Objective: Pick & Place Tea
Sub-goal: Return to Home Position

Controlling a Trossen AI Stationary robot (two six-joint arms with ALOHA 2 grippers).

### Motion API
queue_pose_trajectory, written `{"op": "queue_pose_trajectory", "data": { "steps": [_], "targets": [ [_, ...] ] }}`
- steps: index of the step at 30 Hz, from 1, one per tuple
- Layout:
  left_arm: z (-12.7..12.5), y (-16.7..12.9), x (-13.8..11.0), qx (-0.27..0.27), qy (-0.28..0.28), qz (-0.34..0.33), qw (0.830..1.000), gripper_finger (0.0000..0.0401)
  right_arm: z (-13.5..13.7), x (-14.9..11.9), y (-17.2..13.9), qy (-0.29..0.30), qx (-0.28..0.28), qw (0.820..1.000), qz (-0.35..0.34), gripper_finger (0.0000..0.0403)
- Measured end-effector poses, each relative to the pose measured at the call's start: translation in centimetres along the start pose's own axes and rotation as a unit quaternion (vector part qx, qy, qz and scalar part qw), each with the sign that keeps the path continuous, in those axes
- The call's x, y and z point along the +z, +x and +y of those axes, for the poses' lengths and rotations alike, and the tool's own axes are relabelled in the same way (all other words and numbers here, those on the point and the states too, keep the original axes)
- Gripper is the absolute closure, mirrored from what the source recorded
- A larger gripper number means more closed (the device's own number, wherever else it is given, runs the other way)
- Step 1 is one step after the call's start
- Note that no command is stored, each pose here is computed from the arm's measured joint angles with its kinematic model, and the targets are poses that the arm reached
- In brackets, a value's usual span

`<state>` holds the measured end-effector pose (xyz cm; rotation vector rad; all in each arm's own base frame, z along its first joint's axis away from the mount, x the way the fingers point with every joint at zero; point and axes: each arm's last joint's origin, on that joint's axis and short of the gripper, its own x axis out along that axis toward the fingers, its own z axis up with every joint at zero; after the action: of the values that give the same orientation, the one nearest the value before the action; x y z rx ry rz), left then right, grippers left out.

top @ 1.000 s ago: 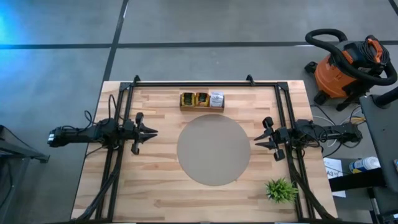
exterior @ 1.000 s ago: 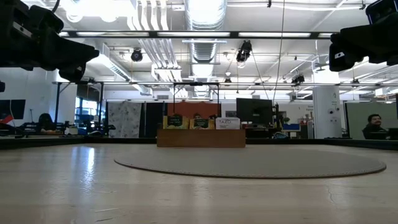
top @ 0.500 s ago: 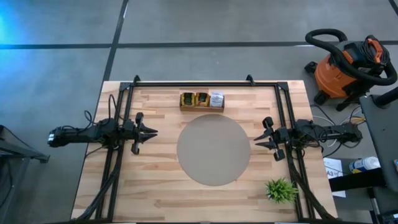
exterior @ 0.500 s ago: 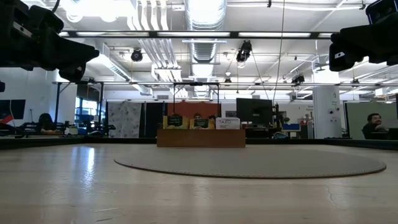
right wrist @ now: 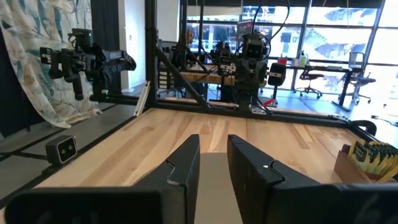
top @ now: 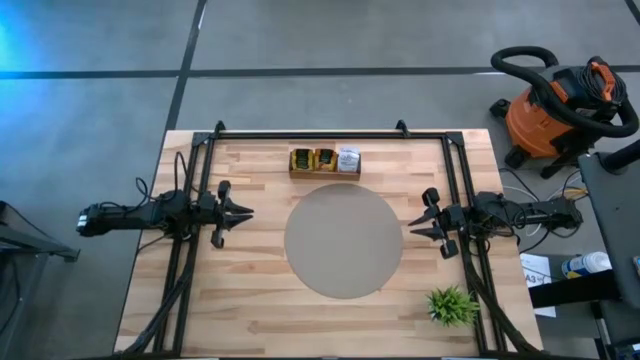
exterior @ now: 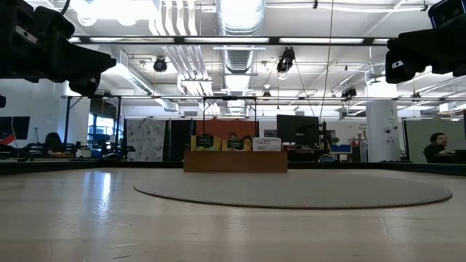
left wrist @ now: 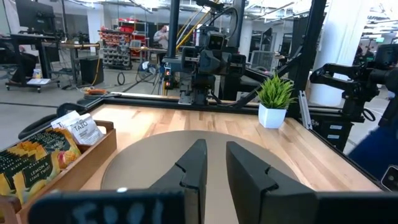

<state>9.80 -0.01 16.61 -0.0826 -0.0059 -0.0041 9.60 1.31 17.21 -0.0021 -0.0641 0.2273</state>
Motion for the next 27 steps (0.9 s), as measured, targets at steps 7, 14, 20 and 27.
{"op": "queue_pose_trajectory", "data": {
  "steps": [7, 14, 20, 27],
  "targets": [
    [0.00, 0.00, 0.00, 0.000, 0.000, 0.000, 1.000, 0.0346, 0.00, 0.00, 0.00, 0.000, 0.000, 1.000, 0.000, 0.0315],
    [0.00, 0.00, -0.01, 0.000, 0.000, 0.000, 1.000, 0.0346, 0.00, 0.00, 0.00, 0.000, 0.000, 1.000, 0.000, 0.0318],
    [0.00, 0.00, -0.01, 0.000, 0.000, 0.000, 1.000, 0.0346, 0.00, 0.00, 0.00, 0.000, 0.000, 1.000, 0.000, 0.0329],
    [0.00, 0.00, -0.01, 0.000, 0.000, 0.000, 1.000, 0.0346, 0.00, 0.00, 0.00, 0.000, 0.000, 1.000, 0.000, 0.0334]
  ]
}}
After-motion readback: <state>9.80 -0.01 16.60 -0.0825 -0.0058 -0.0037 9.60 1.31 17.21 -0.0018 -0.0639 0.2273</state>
